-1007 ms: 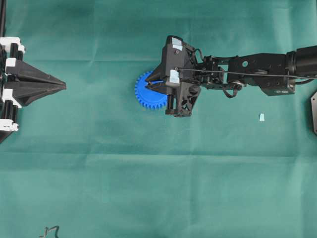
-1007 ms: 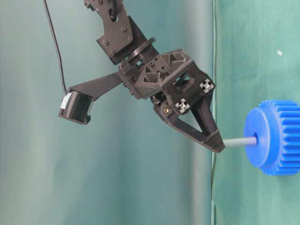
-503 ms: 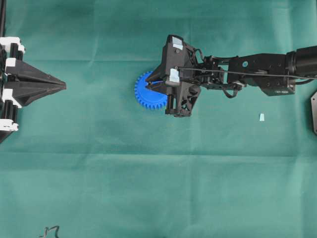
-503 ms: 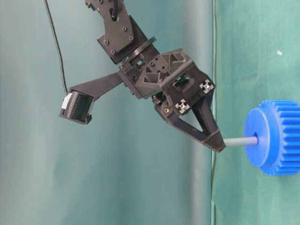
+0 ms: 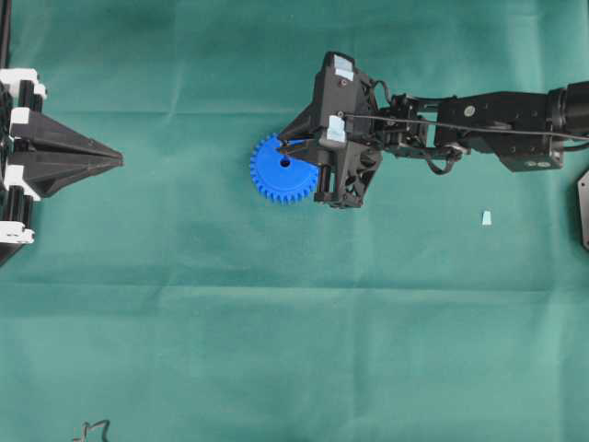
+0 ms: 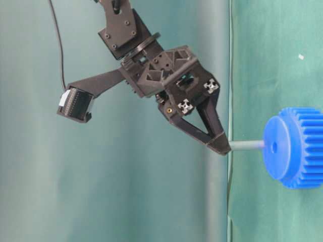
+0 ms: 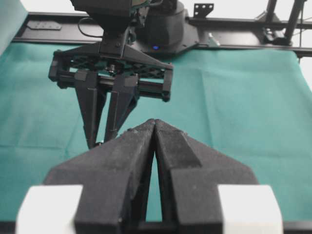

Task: Insert the shaft into the center hole of the gear.
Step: 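Lower the shaft with the right gripper into the gear's center hole, then press the shaft down into the hole, holding it with the right gripper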

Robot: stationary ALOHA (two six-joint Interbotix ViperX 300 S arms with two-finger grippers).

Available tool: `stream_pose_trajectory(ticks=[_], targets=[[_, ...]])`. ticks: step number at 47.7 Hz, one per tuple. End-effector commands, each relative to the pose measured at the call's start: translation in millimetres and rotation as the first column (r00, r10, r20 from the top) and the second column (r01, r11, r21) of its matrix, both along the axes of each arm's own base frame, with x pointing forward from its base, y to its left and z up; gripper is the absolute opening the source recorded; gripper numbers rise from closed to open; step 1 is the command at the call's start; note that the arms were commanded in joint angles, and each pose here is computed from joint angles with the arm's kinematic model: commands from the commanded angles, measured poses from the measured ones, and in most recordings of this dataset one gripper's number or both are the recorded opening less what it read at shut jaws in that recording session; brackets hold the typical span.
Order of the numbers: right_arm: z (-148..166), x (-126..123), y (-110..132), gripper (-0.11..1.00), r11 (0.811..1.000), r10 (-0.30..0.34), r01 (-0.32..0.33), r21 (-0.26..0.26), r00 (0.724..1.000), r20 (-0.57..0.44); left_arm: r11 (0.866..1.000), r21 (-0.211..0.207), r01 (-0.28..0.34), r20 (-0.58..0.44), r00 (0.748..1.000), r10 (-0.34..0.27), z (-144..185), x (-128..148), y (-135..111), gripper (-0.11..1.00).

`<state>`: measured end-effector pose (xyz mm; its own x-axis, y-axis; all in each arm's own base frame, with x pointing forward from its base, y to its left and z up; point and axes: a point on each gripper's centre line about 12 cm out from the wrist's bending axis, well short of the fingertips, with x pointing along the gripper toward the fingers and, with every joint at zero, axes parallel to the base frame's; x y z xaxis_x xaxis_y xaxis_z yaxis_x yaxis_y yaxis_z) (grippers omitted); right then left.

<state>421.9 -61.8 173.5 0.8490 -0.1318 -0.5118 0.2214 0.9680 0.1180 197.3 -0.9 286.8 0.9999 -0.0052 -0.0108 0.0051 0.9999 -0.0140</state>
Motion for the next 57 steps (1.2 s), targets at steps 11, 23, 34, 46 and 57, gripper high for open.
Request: stream_pose_trajectory(ticks=[11,23,34,46,57], targets=[[4,7,2,0.16,1.000,-0.003,0.002,0.001,0.999,0.050,1.000,0.001,0.002,0.032,0.999,-0.002,13,2,0,0.00],[0,5,3,0.16,1.000,-0.006,0.005,0.009,0.999,0.043,1.000,0.001,0.000,0.031,1.000,0.000,12,2,0,0.00],[-9,6,3,0.16,1.000,-0.011,0.011,0.014,0.999,0.033,1.000,0.001,-0.001,0.031,1.000,0.001,12,2,0,0.00],[-9,7,2,0.16,1.000,-0.013,0.012,0.014,0.999,0.037,1.000,0.001,-0.003,0.031,1.000,0.003,12,2,1,0.00],[-9,7,5,0.16,1.000,-0.006,0.006,0.014,0.999,0.037,1.000,0.001,-0.003,0.032,0.999,0.003,13,2,1,0.00]])
